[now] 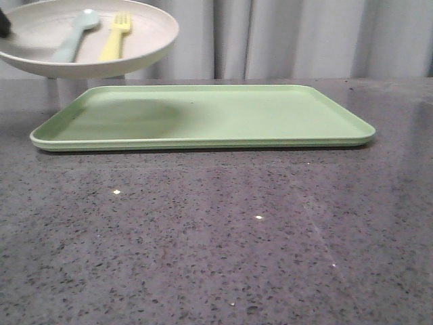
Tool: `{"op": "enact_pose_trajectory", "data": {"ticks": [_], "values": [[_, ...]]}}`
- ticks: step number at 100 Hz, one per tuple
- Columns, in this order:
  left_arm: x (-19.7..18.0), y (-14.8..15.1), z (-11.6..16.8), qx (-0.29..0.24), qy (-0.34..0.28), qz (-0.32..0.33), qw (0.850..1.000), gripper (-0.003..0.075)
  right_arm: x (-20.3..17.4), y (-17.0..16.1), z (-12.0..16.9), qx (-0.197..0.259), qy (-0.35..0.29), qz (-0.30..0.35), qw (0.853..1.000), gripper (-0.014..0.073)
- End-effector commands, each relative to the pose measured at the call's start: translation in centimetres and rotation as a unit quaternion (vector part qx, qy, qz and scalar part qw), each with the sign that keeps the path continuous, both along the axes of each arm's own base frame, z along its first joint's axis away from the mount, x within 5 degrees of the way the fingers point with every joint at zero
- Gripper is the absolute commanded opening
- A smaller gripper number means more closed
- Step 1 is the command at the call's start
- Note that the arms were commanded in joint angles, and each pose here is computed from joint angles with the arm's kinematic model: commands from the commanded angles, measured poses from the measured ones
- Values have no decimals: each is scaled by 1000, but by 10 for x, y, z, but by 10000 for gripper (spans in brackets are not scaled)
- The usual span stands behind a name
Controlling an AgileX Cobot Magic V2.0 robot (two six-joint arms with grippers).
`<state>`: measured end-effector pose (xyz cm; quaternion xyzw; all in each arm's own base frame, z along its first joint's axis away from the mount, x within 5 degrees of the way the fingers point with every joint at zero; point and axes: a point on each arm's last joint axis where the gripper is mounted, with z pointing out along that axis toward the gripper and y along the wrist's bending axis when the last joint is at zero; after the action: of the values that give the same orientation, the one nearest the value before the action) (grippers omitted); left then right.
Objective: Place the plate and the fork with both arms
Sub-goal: 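Lower the plate onto the tray, open the left gripper, withdraw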
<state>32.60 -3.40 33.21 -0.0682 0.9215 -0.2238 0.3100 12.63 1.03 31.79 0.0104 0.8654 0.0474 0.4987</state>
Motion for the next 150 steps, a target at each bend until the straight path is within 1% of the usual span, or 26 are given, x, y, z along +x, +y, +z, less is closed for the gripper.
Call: {"op": "enact_pose_trajectory", "data": {"ticks": [1,18,28,33,41,72,79,96,101,115,123,135,150], "values": [[14,-24,16,-43,-44,8,998,-21,4,-1,16,-4,-47,0,999,455],[35,-66,-7,-50,-28,-23,998,-21,4,-1,16,-4,-46,0,999,455],[43,-78,-20,-48,-25,-27,998,-21,4,-1,16,-4,-45,0,999,455],[46,-81,-28,-53,-12,-21,998,-21,4,-1,16,-4,-45,0,999,455],[50,-81,-34,-52,-5,-20,998,-20,4,-1,16,-4,-45,0,999,455],[52,-81,-37,-54,-7,-14,998,-11,4,-1,16,-5,-43,0,999,455],[52,-81,-37,-54,-7,-14,998,25,4,-1,16,-5,-43,0,999,455],[52,-81,-38,-54,-5,-14,998,179,4,0,16,2,-43,0,999,455],[52,-81,-38,-53,-5,-15,998,197,4,0,16,3,-46,0,999,455],[51,-79,-36,-33,-12,-21,999,198,4,0,17,4,-54,0,999,455],[49,-76,-32,-19,-22,-24,999,198,5,1,17,18,-50,1,999,455],[41,-65,-17,-3,-48,-18,999,198,6,3,20,25,-40,5,999,455],[18,-47,3,26,-85,-8,996,198,18,10,36,25,-38,26,999,455]]}}
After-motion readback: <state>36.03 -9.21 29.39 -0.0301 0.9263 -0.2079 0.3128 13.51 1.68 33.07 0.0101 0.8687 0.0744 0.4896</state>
